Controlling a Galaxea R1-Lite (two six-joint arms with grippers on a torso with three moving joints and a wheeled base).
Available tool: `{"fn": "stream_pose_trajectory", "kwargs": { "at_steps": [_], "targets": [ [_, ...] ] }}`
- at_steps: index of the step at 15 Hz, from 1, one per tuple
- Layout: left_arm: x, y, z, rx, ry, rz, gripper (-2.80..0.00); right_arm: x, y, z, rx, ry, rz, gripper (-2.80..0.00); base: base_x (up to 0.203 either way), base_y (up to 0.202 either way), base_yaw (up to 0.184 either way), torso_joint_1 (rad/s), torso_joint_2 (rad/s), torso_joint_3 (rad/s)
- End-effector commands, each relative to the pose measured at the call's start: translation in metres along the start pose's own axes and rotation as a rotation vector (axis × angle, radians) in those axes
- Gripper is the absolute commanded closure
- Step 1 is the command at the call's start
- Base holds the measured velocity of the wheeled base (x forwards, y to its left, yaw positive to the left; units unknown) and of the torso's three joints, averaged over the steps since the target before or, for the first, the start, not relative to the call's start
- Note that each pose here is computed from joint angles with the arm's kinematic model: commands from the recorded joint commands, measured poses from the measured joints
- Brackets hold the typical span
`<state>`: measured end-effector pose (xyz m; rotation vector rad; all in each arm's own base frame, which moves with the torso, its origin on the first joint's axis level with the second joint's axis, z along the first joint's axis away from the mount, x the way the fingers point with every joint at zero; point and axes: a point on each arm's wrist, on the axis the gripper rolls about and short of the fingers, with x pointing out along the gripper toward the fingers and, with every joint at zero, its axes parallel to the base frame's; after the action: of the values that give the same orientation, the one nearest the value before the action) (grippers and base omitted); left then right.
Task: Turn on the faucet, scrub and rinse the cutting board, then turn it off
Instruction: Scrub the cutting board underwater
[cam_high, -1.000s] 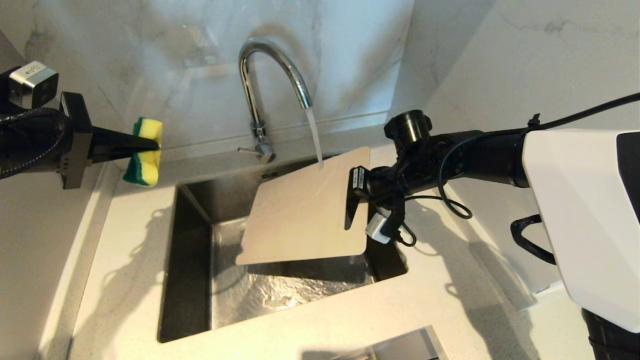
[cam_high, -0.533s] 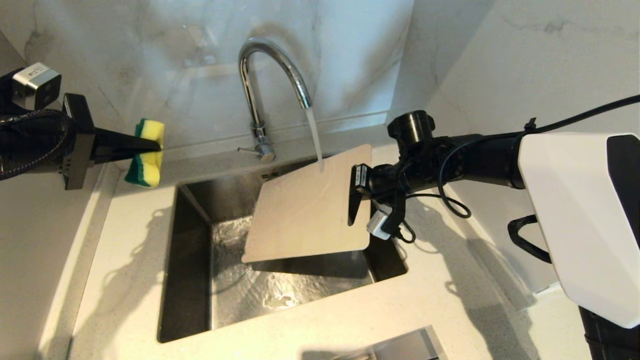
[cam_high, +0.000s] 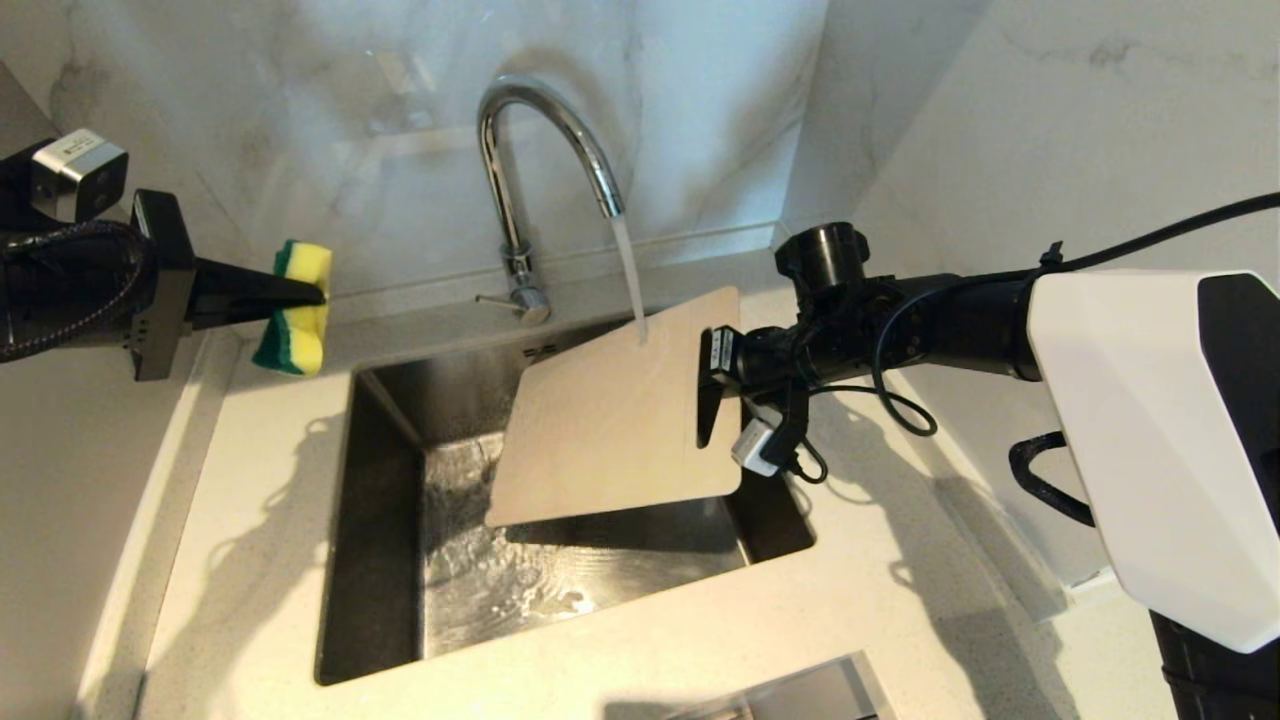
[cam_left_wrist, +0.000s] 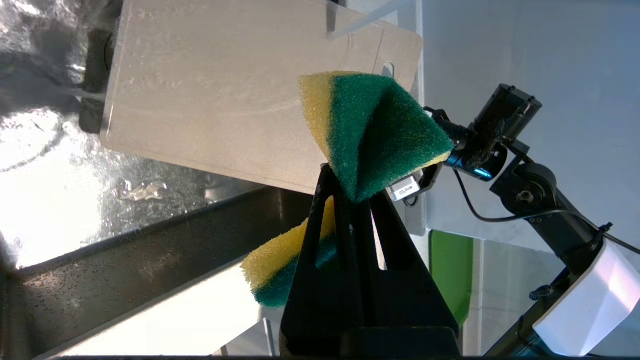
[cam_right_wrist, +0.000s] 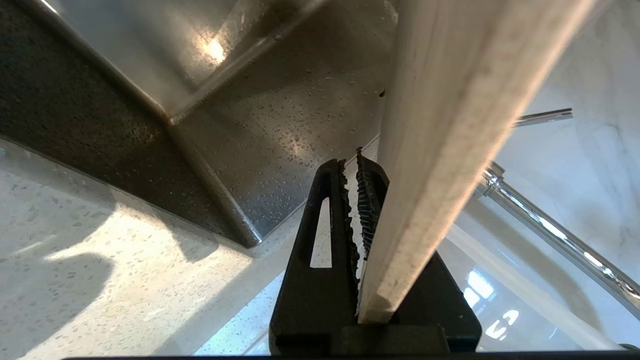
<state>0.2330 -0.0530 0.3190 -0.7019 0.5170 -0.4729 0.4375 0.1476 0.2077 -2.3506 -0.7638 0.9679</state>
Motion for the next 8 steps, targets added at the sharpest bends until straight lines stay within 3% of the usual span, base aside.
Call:
{"fn": "stream_pose_trajectory", "kwargs": {
  "at_steps": [1,8],
  "targets": [
    [0.001,0.000,0.000,-0.005,0.003,-0.001,0.00,0.000,0.000,0.000,-0.016,0.002,-0.002,0.00,0.000,0.000,0.000,0.000,0.00,0.000],
    [0.003,0.002,-0.001,-0.009,0.019,-0.004,0.00,-0.012,-0.006,0.003,-0.003,-0.039,0.009,0.00,0.000,0.000,0.000,0.000,0.00,0.000]
  ]
}}
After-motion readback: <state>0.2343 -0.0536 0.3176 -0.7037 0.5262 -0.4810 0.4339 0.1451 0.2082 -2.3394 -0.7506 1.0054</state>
